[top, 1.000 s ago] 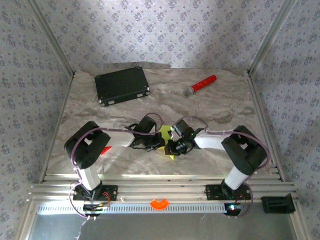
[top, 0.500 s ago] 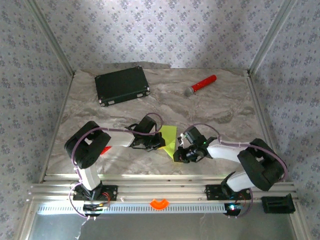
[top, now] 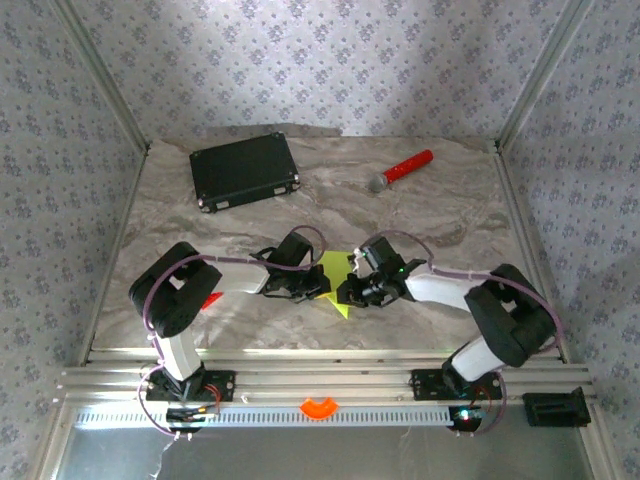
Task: Fold a paper plane with a square sheet of paper (pick it up from the middle)
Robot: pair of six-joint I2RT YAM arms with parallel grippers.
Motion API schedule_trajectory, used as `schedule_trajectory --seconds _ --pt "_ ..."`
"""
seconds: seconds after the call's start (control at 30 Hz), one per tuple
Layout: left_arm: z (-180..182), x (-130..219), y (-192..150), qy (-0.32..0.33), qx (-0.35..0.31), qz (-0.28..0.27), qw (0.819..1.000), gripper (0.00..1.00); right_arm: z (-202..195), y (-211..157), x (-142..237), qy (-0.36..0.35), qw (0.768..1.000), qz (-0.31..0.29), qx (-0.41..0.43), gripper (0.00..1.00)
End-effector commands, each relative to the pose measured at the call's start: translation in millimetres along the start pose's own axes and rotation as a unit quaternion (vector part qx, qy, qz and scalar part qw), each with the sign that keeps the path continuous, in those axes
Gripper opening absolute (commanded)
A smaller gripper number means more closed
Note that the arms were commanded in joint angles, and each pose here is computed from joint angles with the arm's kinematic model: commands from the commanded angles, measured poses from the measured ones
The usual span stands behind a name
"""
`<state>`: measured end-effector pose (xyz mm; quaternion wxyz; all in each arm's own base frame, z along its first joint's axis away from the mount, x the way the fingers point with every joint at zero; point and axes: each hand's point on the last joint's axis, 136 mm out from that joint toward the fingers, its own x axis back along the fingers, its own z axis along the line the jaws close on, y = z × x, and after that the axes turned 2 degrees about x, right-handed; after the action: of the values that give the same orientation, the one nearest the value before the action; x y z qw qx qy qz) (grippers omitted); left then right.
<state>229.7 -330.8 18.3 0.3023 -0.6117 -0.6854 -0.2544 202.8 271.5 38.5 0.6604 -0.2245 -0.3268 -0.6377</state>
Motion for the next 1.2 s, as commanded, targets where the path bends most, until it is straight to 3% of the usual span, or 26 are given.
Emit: schedule_trajectory --seconds 0.0,0.3,0.43,0.63,0.87,1.17 --pt "45 -9 -11 0.079 0.022 0.012 0.997 0.01 -8 -4 -10 -0.003 1.000 0.016 -0.016 0.11" --pt "12 13 7 0.042 -0.022 -0.019 0.999 0.04 -71 -61 -12 -0.085 0.992 0.070 -0.054 0.06" --pt "-13 28 15 0.018 -0.046 -0.034 0.998 0.07 -69 -56 -11 -0.086 0.993 0.061 -0.053 0.05" --pt "-27 19 -5 -0.003 -0.043 -0.012 0.999 0.04 -65 -49 -12 -0.080 0.994 0.054 -0.051 0.05" --pt "-13 -1 -19 0.008 -0.011 -0.003 1.000 0.03 -65 -49 -12 -0.080 0.994 0.054 -0.052 0.05" --pt "31 4 0 0.062 0.039 -0.042 0.996 0.01 -70 -57 -12 -0.085 0.993 0.063 -0.053 0.02"
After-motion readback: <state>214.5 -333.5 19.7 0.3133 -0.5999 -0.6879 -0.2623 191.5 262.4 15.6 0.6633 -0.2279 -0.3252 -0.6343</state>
